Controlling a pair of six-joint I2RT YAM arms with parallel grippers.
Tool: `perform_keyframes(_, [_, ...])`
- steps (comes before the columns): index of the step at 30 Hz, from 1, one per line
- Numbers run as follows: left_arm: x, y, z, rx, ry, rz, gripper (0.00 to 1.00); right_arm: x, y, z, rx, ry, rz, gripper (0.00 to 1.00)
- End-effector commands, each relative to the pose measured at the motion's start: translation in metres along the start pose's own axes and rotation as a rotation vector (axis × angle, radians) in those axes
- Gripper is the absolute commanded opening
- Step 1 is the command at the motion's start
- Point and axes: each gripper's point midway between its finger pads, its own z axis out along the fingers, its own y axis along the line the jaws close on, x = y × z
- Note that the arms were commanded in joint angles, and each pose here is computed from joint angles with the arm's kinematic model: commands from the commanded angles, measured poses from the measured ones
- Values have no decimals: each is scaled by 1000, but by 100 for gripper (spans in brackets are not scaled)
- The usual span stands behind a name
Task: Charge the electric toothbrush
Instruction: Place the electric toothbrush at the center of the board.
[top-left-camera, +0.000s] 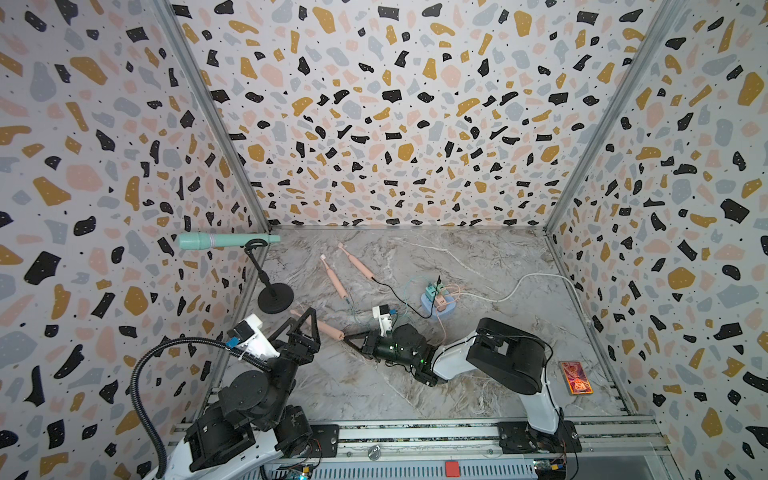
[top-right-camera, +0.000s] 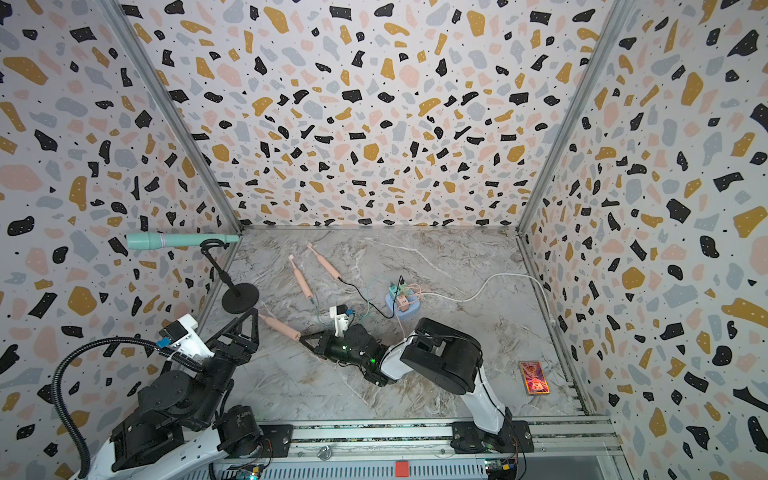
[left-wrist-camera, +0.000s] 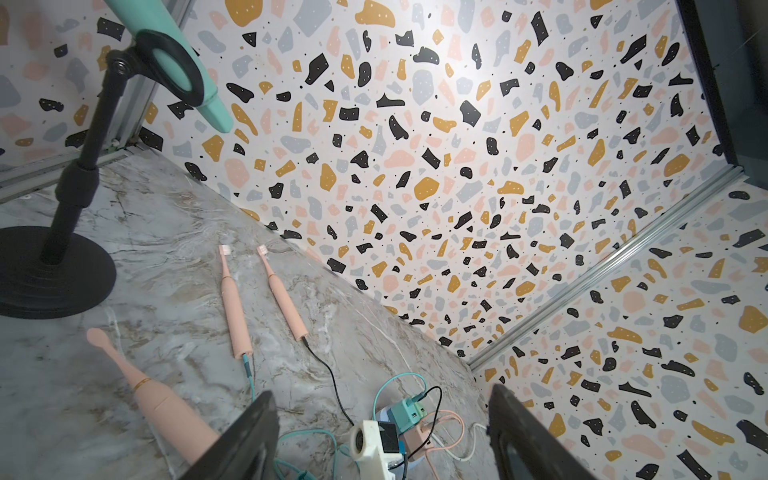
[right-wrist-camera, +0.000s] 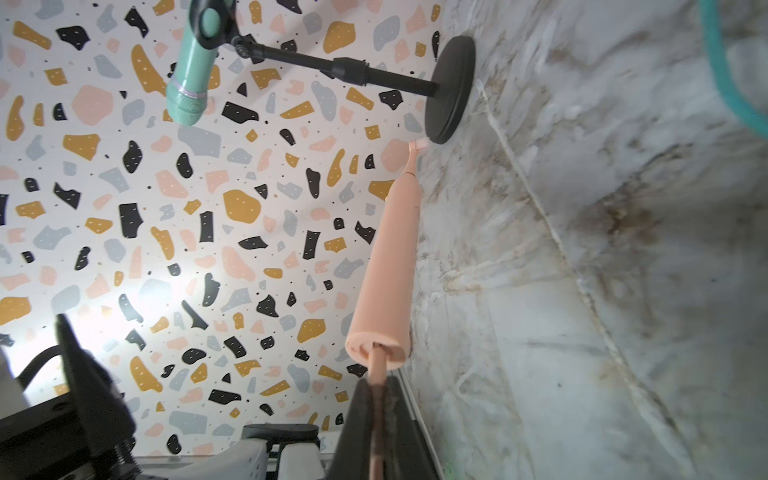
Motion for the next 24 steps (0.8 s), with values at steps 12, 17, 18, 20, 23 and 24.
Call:
perform_keyframes(12, [2, 7, -1, -14, -12, 19, 78, 4, -16, 16, -56, -61, 50, 0])
perform_keyframes(17, [3, 7, 0, -16, -11, 16, 78, 8, -32, 13, -9, -50, 80, 13])
perform_keyframes(18, [3, 7, 0, -16, -11, 15, 78, 10, -34, 12, -1, -45, 84, 17])
perform_keyframes(20, [4, 7, 0, -14, -10, 15, 78, 12, -38, 11, 11, -39, 101, 25])
perform_keyframes(23, [3, 7, 0, -16, -12, 14, 78, 14, -39, 10, 16, -34, 112, 37])
perform_keyframes(24, [3, 7, 0, -14, -12, 15, 79, 14, -38, 9, 15, -36, 112, 40])
